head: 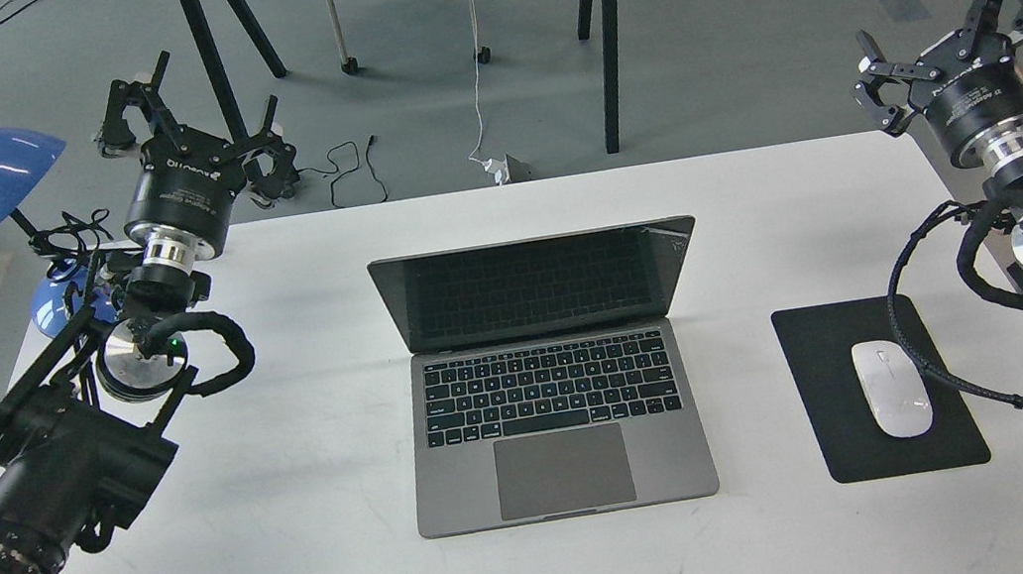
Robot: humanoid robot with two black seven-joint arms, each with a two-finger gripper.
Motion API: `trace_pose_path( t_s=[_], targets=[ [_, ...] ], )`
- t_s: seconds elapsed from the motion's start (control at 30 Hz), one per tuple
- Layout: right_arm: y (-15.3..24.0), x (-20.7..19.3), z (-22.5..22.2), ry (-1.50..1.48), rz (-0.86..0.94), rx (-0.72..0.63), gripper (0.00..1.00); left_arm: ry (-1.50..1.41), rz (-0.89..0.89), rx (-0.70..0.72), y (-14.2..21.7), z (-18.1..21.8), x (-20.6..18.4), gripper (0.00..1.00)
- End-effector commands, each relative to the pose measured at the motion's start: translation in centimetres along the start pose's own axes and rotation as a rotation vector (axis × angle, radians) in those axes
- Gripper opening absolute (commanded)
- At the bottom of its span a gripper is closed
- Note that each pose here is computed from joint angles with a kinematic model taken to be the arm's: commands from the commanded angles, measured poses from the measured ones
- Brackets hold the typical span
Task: Close notebook with right arm
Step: 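Lift the right gripper off the mouse pad and swing it toward the laptop, then push the laptop screen's top edge down with the right gripper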
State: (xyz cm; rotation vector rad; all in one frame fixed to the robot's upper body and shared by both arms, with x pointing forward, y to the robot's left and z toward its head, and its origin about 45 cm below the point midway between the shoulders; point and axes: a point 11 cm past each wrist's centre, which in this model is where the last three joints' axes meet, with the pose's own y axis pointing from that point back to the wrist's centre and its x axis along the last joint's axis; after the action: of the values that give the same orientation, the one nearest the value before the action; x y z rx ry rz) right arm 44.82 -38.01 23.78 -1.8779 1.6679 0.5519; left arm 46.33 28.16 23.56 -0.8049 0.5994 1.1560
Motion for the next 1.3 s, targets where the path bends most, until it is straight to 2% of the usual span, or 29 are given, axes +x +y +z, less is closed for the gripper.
trace_pose_path(
  t_s=[0.0,0.33,0.43,0.7,0.97,1.27],
  targets=[
    [-0.1,-0.1,0.1,0.001,-0.004,-0.004,1.0,-0.002,0.002,0.0,0.0,0.0,0.0,1.0],
    [-0.2,-0.6,1.1,0.017,-0.015,-0.049,1.0,-0.005,-0.004,0.008,-0.1,0.0,-0.1,1.0],
    [-1.6,-2.2,0.5,0.034,-0.048,-0.043,1.0,-0.003,-0.004,0.006,0.0,0.0,0.0,1.0],
    [-4.1,-6.7,3.5,0.045,-0.137,-0.11,1.0,-0.004,-0.001,0.005,0.1,0.0,0.1,1.0],
    [-2.1,-11.1,9.6,0.102,-0.301,-0.298,1.0,-0.003,-0.004,0.008,0.1,-0.1,0.0,1.0],
    [3.1,-10.5,13.6,0.066,-0.339,-0.432,1.0,-0.003,-0.009,0.011,0.1,-0.2,0.0,1.0]
  ],
)
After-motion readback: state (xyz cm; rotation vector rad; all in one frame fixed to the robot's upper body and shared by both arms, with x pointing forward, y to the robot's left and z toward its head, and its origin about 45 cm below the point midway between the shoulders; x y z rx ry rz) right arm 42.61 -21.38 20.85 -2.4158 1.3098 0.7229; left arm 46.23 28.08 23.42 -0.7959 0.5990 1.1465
